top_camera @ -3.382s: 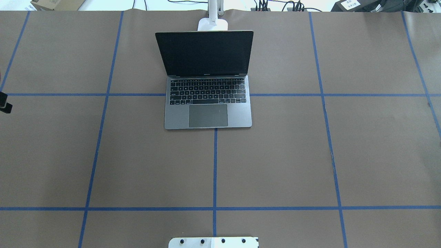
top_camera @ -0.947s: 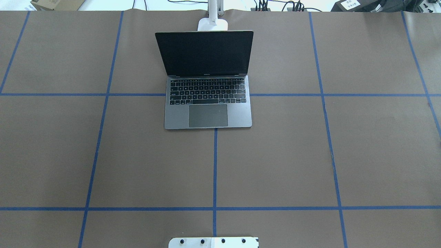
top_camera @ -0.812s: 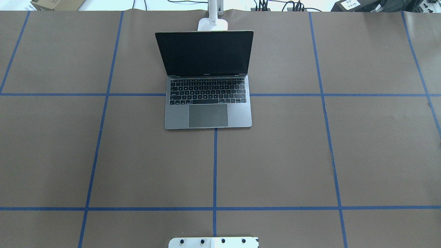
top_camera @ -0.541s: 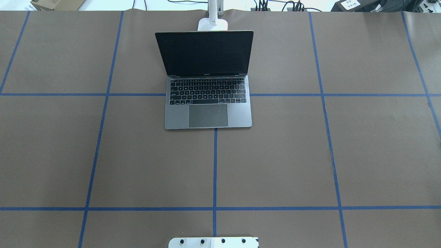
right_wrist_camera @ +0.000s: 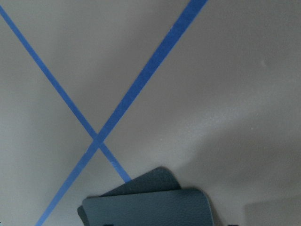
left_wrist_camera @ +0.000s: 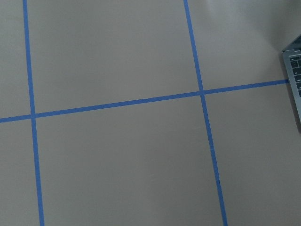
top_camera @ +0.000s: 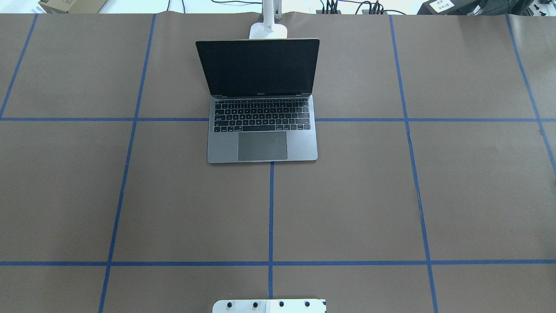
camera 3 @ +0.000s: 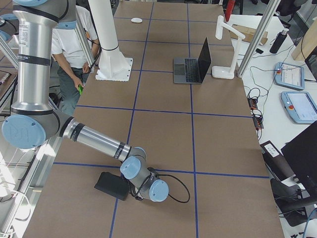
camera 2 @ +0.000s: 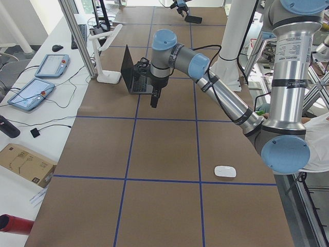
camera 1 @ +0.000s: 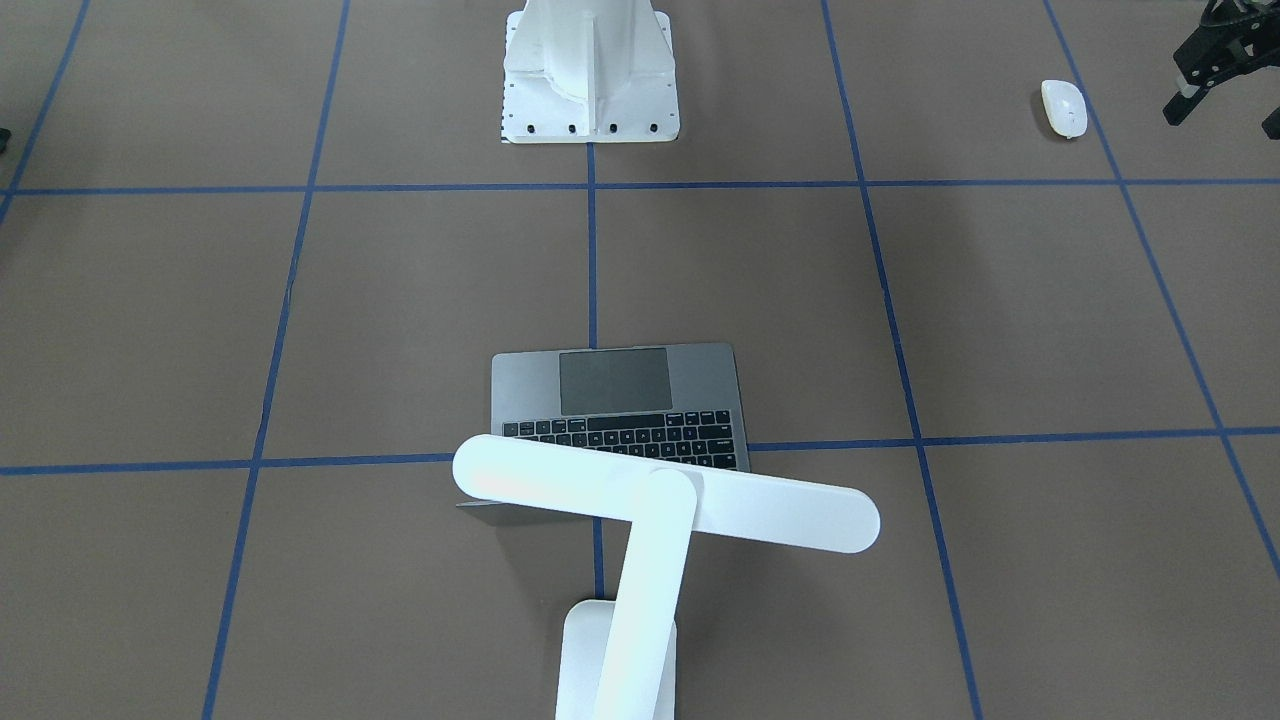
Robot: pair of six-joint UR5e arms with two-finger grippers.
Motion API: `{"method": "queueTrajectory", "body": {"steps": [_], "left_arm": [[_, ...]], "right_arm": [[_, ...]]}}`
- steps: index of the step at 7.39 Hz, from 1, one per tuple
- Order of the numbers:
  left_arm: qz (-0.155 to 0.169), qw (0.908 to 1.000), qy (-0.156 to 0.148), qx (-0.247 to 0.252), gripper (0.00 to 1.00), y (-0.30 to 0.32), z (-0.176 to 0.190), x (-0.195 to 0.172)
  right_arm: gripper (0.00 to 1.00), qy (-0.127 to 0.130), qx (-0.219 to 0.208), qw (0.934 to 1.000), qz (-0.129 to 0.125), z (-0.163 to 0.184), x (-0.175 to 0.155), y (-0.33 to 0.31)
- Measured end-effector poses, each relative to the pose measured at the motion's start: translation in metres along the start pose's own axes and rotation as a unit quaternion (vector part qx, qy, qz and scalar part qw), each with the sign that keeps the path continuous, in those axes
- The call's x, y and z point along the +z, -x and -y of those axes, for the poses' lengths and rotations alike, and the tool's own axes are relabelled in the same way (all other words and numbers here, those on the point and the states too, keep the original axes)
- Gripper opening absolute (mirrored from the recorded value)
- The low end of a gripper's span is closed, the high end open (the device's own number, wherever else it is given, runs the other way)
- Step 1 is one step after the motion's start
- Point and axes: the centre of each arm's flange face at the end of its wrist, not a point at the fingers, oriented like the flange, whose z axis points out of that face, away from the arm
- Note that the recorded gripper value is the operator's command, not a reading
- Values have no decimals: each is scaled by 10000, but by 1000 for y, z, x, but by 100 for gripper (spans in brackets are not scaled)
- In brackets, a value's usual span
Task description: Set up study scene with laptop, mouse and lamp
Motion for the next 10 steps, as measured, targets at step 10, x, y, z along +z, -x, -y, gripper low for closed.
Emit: {"method": "queueTrajectory", "body": {"steps": [10], "left_arm": [[-21,9999,-103,9,100,-5,-10,-12]], "right_arm": [[85,151,151,9997,134,-20,19,-2]]}}
